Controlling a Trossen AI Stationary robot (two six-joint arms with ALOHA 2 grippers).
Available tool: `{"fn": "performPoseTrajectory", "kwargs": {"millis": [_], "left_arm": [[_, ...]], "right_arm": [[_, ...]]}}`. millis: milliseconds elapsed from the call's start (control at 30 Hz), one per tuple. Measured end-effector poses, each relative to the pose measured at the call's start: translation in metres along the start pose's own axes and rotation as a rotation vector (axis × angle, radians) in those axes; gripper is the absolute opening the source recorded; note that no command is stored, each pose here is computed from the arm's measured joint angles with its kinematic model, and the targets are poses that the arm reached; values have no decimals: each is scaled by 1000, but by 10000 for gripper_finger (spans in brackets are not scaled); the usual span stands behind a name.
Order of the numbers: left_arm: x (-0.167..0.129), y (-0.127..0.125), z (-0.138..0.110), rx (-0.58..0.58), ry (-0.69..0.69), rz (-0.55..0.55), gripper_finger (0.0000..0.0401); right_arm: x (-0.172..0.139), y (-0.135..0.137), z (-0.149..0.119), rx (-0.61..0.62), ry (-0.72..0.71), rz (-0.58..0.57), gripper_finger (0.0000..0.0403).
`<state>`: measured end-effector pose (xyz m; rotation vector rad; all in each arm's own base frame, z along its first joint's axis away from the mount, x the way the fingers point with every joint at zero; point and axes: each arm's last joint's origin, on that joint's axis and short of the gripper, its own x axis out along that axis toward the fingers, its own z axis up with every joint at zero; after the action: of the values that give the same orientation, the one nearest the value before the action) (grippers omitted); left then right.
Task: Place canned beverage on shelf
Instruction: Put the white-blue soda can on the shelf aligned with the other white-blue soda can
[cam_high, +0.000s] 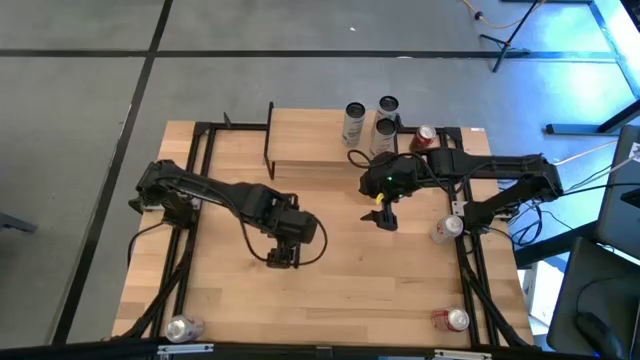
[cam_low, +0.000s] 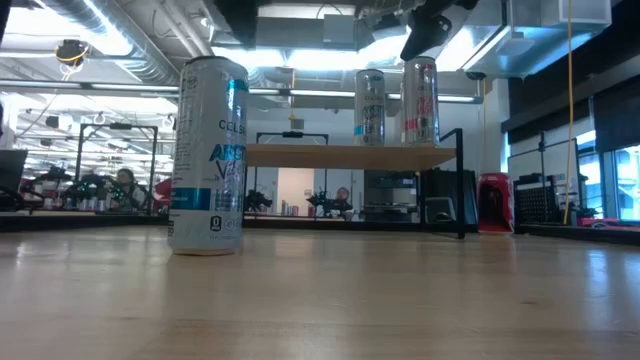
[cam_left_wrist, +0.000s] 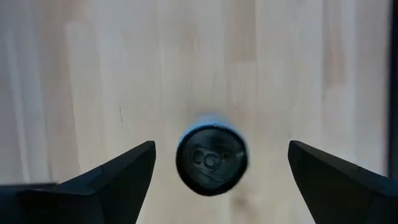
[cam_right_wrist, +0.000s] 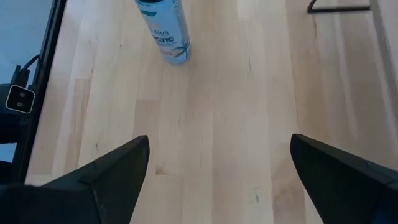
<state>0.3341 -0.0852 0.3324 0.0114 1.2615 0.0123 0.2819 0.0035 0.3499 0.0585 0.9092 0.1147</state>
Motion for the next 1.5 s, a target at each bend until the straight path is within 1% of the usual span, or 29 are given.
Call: {"fn": "performPoseTrajectory", "kwargs": {"millis": [67, 100, 133, 233, 267, 300, 367, 433, 567, 667, 733, 867, 933, 1000, 1067, 1200, 1333, 1500], "left_arm": [[-12, 1, 0, -118, -40, -3, 352], [-16, 2, -1, -197, -45, 2, 351], [-20, 3, -3, -299, -57, 14, 351], [-25, 1, -11, -646, -101, 99, 351], [-25, -2, -12, -745, -119, 117, 351], [-25, -6, -13, -817, -134, 115, 351], [-26, -15, -14, -909, -144, 92, 351], [-25, -23, -13, -951, -162, 66, 351], [-16, -30, -12, -1095, -168, 91, 351], [-2, -35, -13, -1128, -118, 156, 351], [11, -37, -12, -1123, -79, 192, 351], [31, -33, -3, -1106, -46, 218, 351], [41, -29, -1, -1071, 3, 239, 351], [49, -27, 1, -1012, 39, 265, 351], [55, -26, 2, -970, 69, 267, 350], [55, -25, 1, -930, 82, 279, 335], [45, -25, 0, -938, 62, 234, 319], [40, -32, -3, -917, 54, 216, 310]], "right_arm": [[-3, 0, 2, -11, -4, 0, 376], [-4, 1, 1, -11, 2, 0, 376], [-5, 1, 1, -10, 3, 0, 376], [-9, 1, -2, -30, 15, 0, 376], [-11, 1, -3, -42, 18, 0, 376], [-12, 1, -5, -57, 35, 1, 376], [-14, 2, -7, -93, 49, 2, 376], [-16, 2, -9, -139, 63, 4, 376], [-18, 2, -10, -214, 58, 6, 376], [-17, 2, -11, -250, 63, 21, 376], [-15, 3, -14, -265, 75, 35, 376], [-10, 2, -16, -286, 81, 39, 376], [-8, 1, -17, -286, 76, 37, 376], [-7, 1, -17, -286, 71, 35, 376], [-7, 1, -16, -287, 64, 33, 376], [-6, 0, -16, -273, 63, 15, 376], [-6, 0, -15, -234, 61, 13, 376], [-6, 0, -14, -211, 42, 11, 376]]}}
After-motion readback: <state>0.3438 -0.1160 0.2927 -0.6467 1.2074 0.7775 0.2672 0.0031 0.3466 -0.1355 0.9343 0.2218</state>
